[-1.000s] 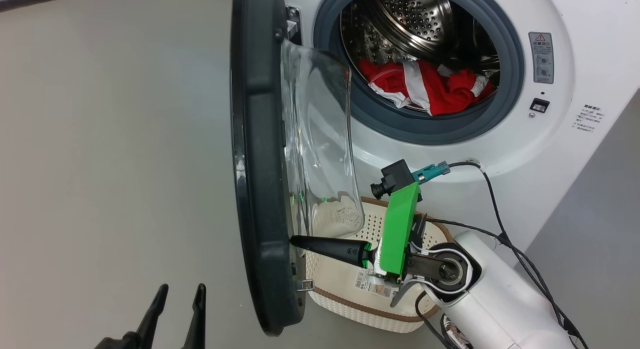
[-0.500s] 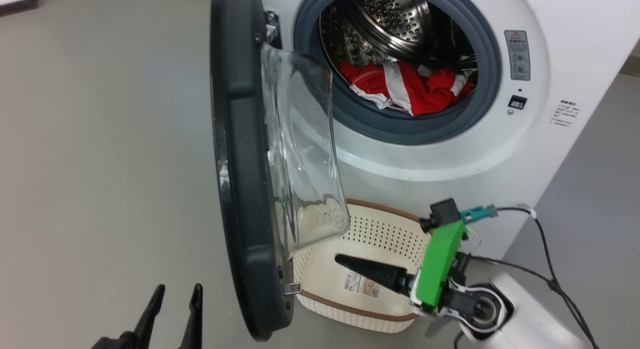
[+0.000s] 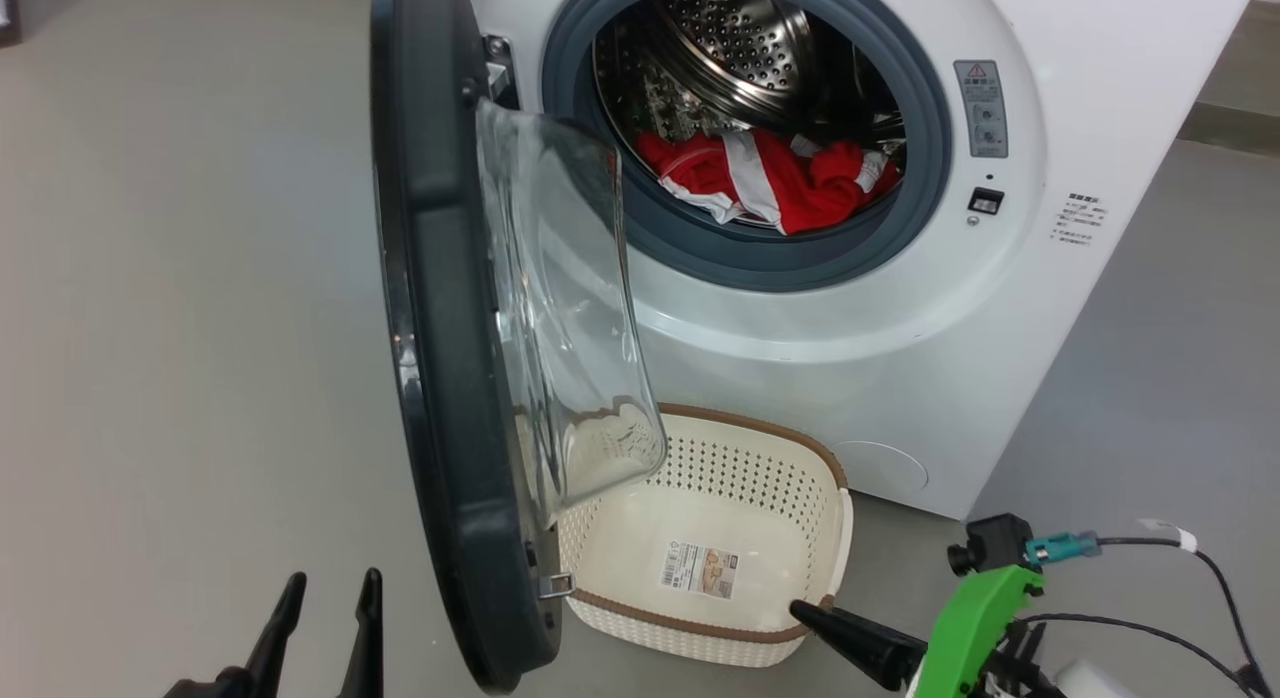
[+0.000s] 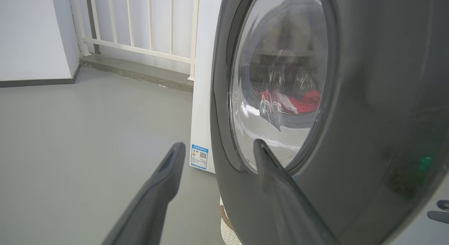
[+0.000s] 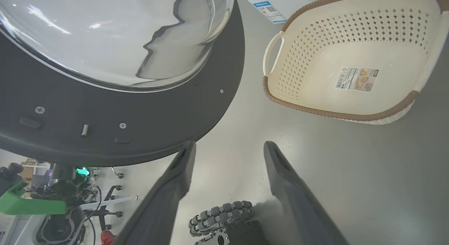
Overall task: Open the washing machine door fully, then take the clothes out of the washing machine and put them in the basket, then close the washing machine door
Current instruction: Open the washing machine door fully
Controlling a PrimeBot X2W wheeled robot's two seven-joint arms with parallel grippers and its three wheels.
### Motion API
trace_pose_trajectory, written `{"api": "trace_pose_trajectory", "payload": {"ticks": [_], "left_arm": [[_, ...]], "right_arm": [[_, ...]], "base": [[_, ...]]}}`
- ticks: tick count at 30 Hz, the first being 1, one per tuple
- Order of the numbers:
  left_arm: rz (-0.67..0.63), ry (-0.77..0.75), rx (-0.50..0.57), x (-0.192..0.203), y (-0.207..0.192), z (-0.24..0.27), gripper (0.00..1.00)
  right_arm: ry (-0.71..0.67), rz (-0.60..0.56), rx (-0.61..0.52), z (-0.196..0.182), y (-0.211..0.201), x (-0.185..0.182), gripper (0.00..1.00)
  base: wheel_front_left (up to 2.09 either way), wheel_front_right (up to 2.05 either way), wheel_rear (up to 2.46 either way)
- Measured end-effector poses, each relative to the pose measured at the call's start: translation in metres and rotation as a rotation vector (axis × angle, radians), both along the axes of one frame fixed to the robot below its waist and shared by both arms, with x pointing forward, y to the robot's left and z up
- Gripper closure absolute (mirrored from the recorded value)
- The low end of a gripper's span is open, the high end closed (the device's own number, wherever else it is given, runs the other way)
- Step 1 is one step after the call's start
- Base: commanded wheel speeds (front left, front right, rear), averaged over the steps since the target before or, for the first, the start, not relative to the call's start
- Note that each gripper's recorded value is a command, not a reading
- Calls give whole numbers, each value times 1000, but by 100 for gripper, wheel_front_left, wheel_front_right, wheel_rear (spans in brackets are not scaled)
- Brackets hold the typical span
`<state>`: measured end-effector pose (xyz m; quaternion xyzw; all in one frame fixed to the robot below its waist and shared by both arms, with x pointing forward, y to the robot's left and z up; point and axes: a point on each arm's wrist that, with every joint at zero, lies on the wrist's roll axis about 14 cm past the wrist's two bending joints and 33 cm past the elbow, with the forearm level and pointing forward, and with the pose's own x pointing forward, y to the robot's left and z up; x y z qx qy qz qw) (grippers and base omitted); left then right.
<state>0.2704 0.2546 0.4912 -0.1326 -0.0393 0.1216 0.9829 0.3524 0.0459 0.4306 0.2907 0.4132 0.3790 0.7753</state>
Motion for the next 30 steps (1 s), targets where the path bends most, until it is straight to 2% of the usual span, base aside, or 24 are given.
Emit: {"api": "trace_pose_trajectory", "payload": {"ticks": [4,9,18,23,27,30], "left_arm": [[-4,1,-1,2,-1,-1,0],[-6,1,-2,3,-1,-1,0],[-9,11,-9,-1,-3,-5,0],[-11,7,-10,-1,-3,-4,0],[-15,5,-10,0,-4,-4,0],[-13,6,-10,0,-4,-4,0]], "right_arm": [[-74,-57,-50,-8,-18,7,0],[-231,-142,-80,-4,-37,23,0],[-468,-170,-144,-3,-54,27,0],[-529,-178,-172,0,-61,31,0],[-645,-252,-136,33,-63,53,0],[-721,-267,-131,46,-64,54,0]], "base": [[0,0,0],[0,0,0],[0,0,0],[0,0,0],[0,0,0],[0,0,0]]}}
